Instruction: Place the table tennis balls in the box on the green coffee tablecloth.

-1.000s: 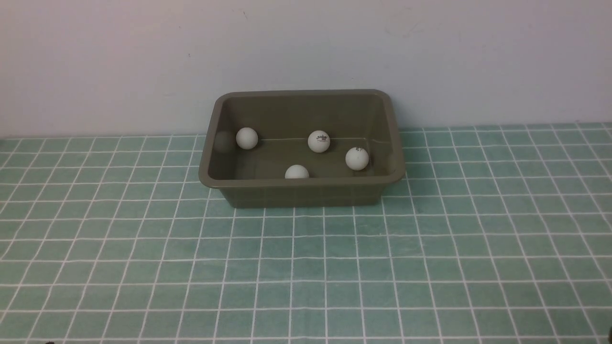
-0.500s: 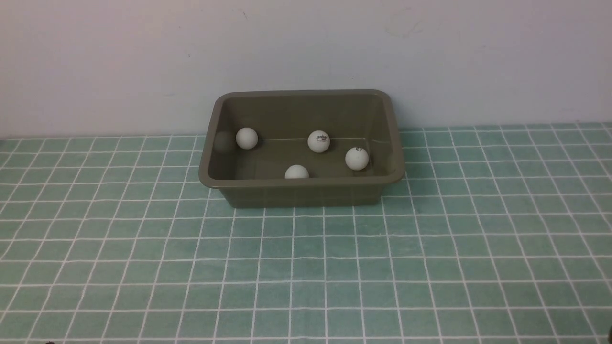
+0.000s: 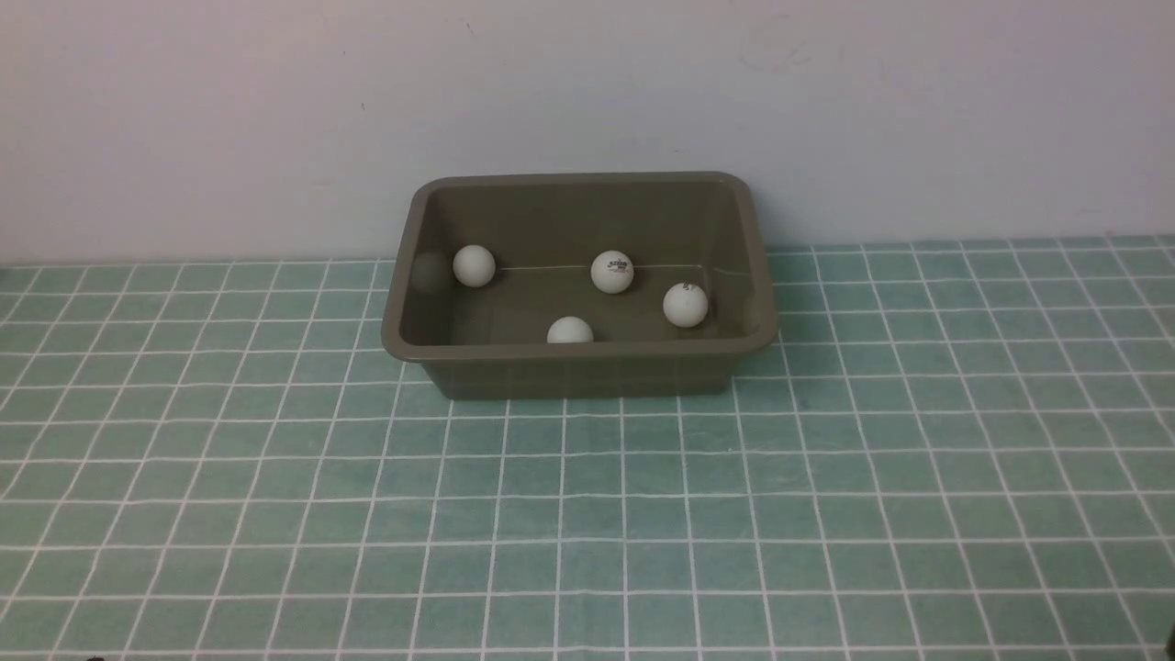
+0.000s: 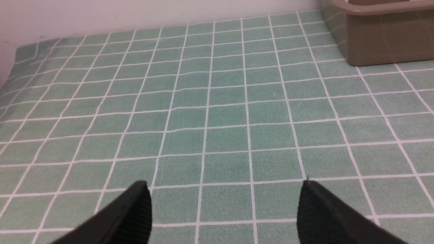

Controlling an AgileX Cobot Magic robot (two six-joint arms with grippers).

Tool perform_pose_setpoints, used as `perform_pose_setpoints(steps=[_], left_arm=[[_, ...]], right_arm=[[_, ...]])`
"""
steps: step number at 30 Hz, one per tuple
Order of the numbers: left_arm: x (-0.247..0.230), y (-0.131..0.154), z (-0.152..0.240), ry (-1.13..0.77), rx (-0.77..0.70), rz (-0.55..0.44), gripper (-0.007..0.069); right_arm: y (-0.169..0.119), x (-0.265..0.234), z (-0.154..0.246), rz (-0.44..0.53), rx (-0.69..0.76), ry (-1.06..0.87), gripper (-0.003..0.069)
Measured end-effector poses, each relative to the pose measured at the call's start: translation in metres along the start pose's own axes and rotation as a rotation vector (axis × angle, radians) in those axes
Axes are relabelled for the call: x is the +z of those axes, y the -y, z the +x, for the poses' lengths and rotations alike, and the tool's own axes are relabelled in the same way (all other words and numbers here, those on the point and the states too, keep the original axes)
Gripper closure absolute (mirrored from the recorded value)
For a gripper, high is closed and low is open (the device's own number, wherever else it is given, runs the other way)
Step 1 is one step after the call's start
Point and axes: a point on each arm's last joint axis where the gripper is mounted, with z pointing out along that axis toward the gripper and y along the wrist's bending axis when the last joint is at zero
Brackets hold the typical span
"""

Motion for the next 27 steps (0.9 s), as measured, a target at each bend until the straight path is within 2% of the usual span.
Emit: perform_pose_setpoints(steps=[27], left_arm=[[0.0, 0.0, 0.0, 0.0, 0.0, 0.0, 0.0105]], right_arm=[[0.0002, 0.0, -0.0002, 0.001, 0.01, 0.002, 0.0211]])
